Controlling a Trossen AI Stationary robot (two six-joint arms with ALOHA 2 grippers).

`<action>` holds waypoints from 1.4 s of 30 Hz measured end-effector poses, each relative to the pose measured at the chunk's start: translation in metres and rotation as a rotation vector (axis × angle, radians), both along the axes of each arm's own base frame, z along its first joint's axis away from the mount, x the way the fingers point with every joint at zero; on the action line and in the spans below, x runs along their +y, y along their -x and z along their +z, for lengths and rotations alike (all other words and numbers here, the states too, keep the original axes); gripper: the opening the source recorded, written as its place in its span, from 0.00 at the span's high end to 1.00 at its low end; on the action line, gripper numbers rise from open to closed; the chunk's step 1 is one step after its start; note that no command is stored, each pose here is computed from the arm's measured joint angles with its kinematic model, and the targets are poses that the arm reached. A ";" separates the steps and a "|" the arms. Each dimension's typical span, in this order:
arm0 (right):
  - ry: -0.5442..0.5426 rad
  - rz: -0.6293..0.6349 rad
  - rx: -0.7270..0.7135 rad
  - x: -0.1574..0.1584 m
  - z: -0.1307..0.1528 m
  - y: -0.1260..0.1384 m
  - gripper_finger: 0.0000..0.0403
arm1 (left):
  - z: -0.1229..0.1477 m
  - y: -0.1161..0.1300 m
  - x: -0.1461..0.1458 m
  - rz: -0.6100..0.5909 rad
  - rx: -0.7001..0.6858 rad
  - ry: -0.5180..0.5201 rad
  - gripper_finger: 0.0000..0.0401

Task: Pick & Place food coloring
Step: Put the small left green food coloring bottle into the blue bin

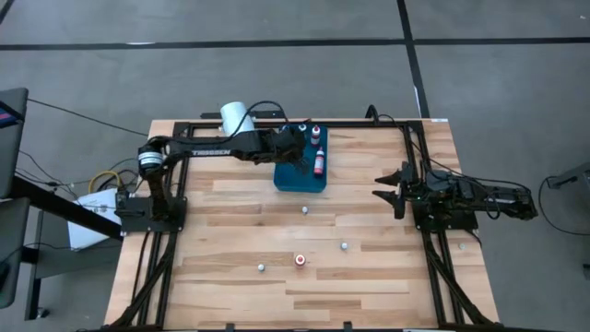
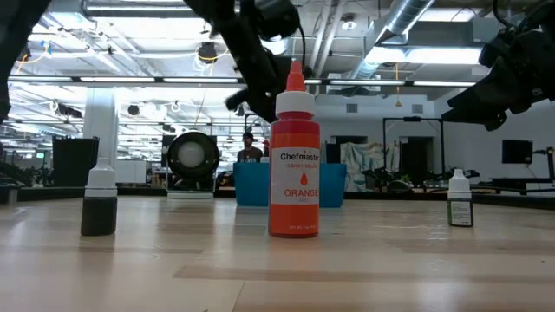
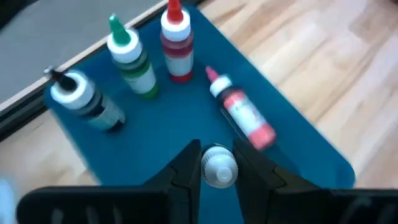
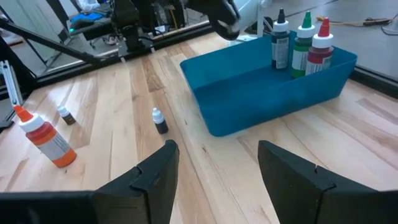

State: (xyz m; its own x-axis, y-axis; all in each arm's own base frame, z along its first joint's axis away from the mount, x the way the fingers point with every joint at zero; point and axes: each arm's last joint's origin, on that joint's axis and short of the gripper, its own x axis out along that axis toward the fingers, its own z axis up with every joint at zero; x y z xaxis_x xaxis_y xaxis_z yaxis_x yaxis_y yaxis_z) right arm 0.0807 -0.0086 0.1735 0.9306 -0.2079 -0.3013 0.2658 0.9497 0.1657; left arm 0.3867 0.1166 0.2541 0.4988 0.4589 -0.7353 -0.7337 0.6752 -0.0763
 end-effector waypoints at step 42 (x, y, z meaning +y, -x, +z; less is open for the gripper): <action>0.030 -0.013 0.017 -0.001 -0.001 0.000 0.49 | -0.076 0.002 0.026 0.144 0.145 0.033 0.84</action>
